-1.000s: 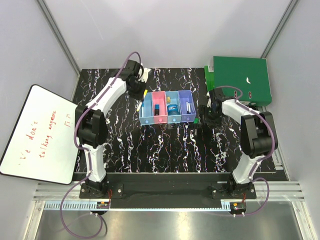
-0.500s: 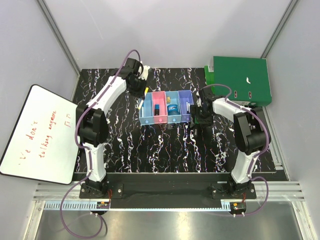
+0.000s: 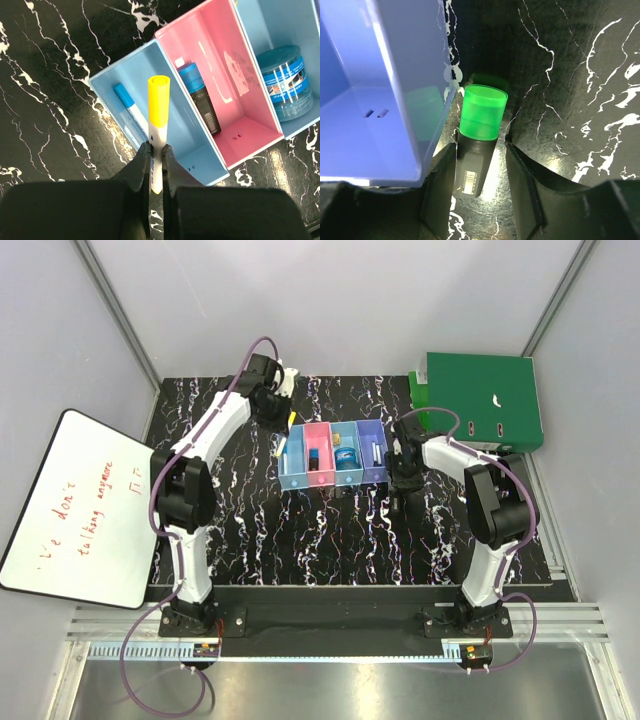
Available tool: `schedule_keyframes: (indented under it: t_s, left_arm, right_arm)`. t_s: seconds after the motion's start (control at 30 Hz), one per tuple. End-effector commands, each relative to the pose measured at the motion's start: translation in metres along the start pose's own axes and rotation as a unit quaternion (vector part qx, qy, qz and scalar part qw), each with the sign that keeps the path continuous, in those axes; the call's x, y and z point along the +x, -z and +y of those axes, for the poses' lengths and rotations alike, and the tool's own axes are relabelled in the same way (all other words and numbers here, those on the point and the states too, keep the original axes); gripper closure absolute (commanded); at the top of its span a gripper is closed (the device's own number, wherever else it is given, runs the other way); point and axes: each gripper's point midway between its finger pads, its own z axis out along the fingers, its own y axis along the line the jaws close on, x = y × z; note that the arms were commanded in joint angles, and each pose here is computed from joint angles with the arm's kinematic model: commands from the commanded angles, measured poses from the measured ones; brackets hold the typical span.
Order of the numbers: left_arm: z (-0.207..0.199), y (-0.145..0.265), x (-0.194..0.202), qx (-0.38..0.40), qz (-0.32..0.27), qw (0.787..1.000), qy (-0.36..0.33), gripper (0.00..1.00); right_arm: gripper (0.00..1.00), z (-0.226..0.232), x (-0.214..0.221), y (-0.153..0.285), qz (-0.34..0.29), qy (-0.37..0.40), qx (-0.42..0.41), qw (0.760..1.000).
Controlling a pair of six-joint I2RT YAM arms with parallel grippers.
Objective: Sort the stationery into containers
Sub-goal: Pick up the pen from the center of the board.
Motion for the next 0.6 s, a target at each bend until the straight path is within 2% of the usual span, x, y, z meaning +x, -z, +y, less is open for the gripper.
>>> schedule_keyframes:
  t_s: [0.0,0.03,0.13,0.17,0.27,0.3,0.57]
  left_arm:
    - [-0.003,0.014,-0.032,0.013,-0.052,0.999,0.0,1.0]
    - [-0.002,0.015,-0.032,0.012,-0.053,0.999,0.0,1.0]
    - [0.001,0.016,-0.033,0.013,-0.057,0.998,0.003,1.0]
    - [0.0,0.018,-0.034,0.015,-0.058,0.998,0.003,1.0]
    - [0.001,0.02,-0.035,0.015,-0.062,0.998,0.003,1.0]
    - [0.001,0.021,-0.034,0.016,-0.063,0.998,0.004,1.0]
    - [-0.002,0.028,-0.03,0.021,-0.063,0.998,0.004,1.0]
  right_arm:
    - [0.51,0.008,0.004,-0.016,0.007,0.021,0.01,1.0]
    - [0.52,0.011,0.005,-0.018,0.008,0.028,0.009,1.0]
    - [0.67,0.015,0.006,-0.019,0.009,0.04,0.01,0.999]
    - [0.77,0.017,0.007,-0.019,0.008,0.044,0.01,0.999]
    - [0.91,0.023,0.008,-0.018,0.006,0.056,0.006,0.998]
    - [0.99,0.024,0.007,-0.017,0.004,0.058,0.006,0.998]
    - [1.0,0.027,-0.001,0.015,-0.033,0.07,0.001,0.997]
